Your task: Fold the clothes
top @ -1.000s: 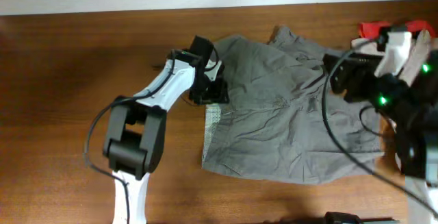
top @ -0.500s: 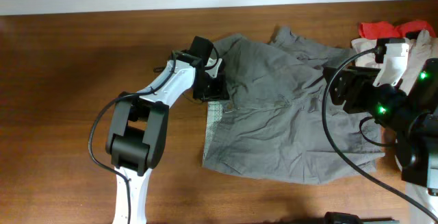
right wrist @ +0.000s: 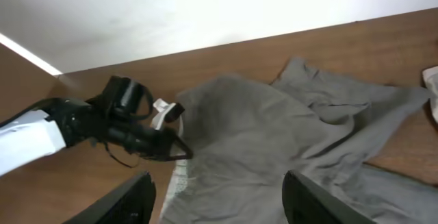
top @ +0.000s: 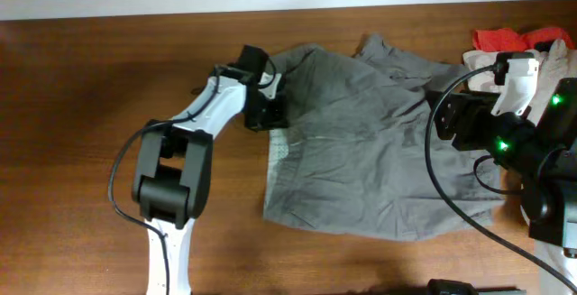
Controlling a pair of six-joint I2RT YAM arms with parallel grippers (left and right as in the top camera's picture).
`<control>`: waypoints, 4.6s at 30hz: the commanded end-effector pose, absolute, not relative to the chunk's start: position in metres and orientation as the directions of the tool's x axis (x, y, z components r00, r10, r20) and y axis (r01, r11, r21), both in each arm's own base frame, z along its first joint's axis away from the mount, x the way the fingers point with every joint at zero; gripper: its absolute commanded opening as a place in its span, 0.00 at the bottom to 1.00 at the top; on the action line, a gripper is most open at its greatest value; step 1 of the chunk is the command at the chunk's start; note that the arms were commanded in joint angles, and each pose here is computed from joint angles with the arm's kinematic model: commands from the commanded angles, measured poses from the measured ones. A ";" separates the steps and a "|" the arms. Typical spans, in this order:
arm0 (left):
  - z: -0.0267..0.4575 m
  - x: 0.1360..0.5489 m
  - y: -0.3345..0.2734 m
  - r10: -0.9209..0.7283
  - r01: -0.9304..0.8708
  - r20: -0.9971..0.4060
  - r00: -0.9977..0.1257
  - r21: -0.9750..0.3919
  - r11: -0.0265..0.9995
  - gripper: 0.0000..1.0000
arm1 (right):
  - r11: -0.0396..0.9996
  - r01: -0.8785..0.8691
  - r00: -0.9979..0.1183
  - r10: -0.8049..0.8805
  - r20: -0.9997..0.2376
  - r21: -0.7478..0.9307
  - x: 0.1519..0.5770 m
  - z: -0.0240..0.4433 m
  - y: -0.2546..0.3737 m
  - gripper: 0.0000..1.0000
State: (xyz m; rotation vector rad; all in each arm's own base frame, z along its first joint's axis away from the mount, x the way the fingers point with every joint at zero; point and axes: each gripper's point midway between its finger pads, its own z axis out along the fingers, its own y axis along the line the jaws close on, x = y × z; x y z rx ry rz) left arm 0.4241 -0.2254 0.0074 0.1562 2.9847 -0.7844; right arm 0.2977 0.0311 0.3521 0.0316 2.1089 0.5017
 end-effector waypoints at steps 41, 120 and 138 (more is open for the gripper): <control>0.045 0.426 -0.035 -0.063 -0.047 -0.061 -0.996 -0.239 0.970 0.01 | 0.783 0.105 -0.812 0.423 -0.401 0.613 0.515 0.060 0.060 0.73; 0.007 0.290 -0.203 0.446 0.338 0.406 -0.798 -0.312 0.888 0.01 | 0.890 -0.282 -0.724 0.048 -0.688 0.359 0.522 0.104 0.085 0.79; -0.006 0.279 -0.224 0.504 0.405 0.377 -0.777 -0.314 0.859 0.01 | 0.871 -0.376 -0.691 -0.036 -0.722 0.317 0.544 0.032 0.092 0.79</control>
